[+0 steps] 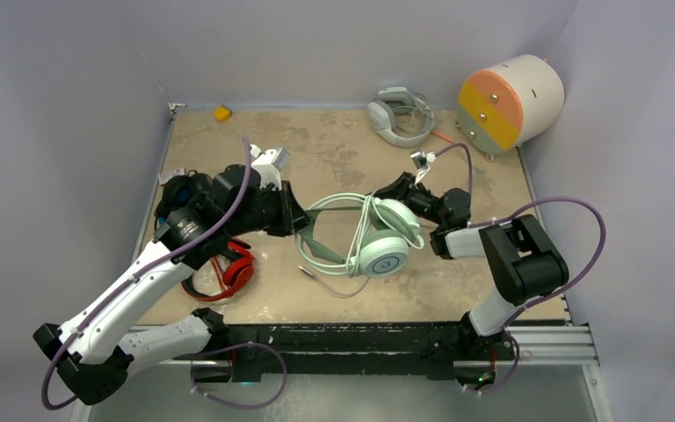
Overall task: Wrap the headphones
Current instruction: Wrap the headphones cable around the headphones.
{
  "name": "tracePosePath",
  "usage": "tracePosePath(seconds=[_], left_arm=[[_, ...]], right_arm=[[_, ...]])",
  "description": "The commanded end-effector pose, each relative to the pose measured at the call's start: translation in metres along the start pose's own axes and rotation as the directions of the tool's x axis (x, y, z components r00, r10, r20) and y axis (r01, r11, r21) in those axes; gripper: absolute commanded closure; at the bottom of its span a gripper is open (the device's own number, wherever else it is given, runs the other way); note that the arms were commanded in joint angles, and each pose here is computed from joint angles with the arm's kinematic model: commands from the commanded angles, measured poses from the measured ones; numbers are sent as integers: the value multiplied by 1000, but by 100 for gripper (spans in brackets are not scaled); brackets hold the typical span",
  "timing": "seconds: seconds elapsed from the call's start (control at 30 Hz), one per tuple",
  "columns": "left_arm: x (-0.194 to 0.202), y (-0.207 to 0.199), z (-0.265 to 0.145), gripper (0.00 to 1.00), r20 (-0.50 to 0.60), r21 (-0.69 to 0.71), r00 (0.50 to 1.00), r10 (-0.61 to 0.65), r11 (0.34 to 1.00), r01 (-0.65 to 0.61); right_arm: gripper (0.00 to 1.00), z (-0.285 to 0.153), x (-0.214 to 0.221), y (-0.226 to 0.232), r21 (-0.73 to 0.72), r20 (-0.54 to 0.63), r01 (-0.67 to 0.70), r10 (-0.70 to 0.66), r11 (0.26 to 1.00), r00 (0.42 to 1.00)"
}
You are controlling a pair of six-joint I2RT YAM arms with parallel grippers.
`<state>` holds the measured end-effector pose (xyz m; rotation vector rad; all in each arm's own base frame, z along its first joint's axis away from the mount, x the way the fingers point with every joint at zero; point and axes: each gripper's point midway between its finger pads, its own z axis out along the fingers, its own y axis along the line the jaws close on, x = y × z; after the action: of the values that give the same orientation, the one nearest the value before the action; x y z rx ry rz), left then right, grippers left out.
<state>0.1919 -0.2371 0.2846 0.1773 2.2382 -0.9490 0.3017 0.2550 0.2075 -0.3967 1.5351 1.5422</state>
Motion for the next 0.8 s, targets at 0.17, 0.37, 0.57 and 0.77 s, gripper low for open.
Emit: tracePosePath(seconds=[0.17,0.37,0.57,0.77], left_arm=[[-39,-57,-8,100,118,220,991,-57,975,30],[-56,-63,-19,100,177,220,979,-97,974,57],[-58,-72,-22,100,142,230,984,-104,971,70],[-59,-75,-28,100,130,228,986,-107,971,75]], right_arm=[[84,10,27,35,-67,14,20,-19,998,1000],[72,6,48,36,-33,-8,35,-36,999,999],[66,-3,61,33,-10,-23,36,-36,999,999],[53,-13,70,31,21,-26,37,-37,999,999]])
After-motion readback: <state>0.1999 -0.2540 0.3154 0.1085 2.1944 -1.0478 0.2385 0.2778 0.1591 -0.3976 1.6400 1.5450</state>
